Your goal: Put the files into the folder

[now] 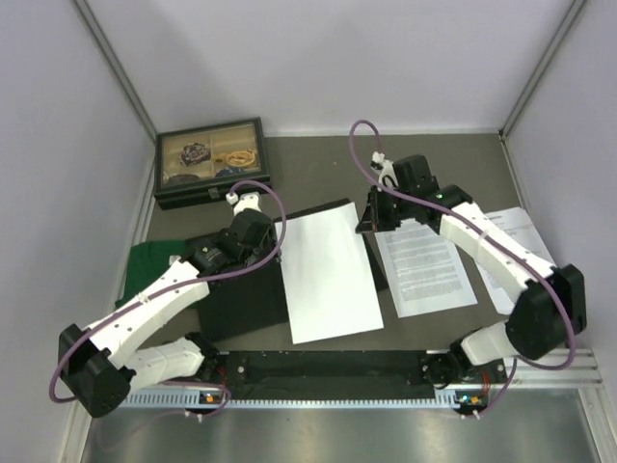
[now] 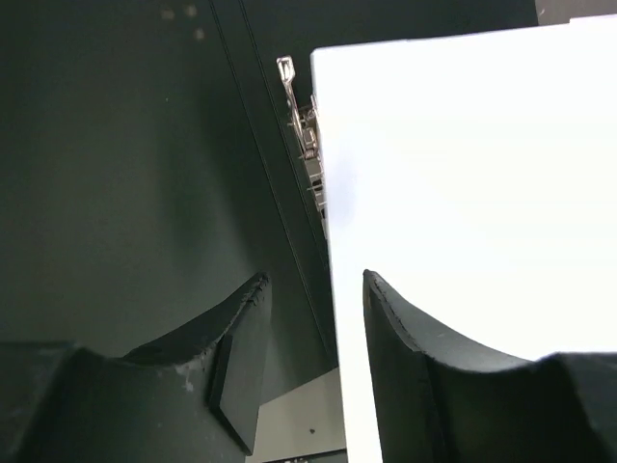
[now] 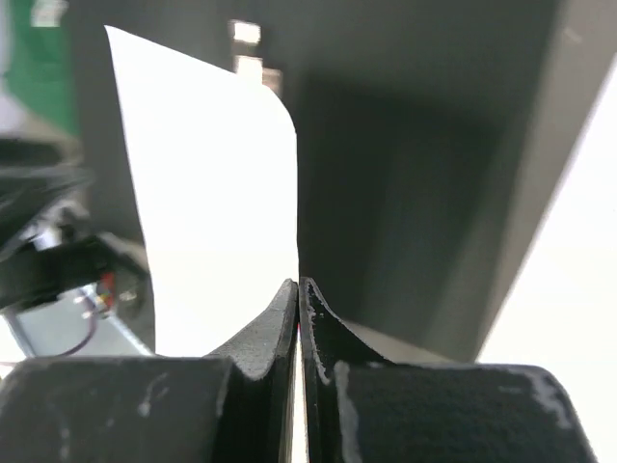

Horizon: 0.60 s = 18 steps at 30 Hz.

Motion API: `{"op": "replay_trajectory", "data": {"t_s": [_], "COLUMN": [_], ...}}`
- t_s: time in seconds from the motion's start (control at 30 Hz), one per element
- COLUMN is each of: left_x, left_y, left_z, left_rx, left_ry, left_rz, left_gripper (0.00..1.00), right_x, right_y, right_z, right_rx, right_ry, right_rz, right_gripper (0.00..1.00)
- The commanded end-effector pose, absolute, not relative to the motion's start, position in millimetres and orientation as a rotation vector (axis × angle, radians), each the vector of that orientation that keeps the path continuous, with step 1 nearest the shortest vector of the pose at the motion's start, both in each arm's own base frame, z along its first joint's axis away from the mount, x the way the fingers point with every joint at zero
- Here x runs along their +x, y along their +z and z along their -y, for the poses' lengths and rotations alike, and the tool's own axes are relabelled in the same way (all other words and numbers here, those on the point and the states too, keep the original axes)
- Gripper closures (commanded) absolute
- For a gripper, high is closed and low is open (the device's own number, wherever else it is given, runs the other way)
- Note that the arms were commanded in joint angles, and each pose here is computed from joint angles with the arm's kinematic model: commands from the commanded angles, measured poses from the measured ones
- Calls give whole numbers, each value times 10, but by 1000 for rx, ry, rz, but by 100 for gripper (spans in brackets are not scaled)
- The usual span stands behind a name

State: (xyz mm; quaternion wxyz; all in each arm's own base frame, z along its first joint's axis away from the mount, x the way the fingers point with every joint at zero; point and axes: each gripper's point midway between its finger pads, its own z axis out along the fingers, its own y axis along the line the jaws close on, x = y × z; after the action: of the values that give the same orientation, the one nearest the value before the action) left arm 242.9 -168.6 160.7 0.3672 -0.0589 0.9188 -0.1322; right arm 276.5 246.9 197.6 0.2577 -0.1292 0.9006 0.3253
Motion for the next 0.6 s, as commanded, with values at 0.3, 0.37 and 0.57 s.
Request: {"op": "replay_trajectory", "data": {"t_s": [0.3,0.37,0.57], "left_x": [2395,2399,2395], "left_y": [1636,1648,1674], "left_z": [1663,1641,1598], "left_rx": [-154,-157,-158], "left_ry": [-367,-359,-347], "left_rz": [-2353,-2352,-2347], "left_gripper": [53,53,53], "right_x": [3326,3361,3371], "right_y": [895,816,705], "right_z": [-2126,-2056,-1832], "right_rx": [-293,-270,-195], "right_ry": [729,670,574], "right_rz": [-2545,-2560,-2601], "right_gripper": [100,100,100]}}
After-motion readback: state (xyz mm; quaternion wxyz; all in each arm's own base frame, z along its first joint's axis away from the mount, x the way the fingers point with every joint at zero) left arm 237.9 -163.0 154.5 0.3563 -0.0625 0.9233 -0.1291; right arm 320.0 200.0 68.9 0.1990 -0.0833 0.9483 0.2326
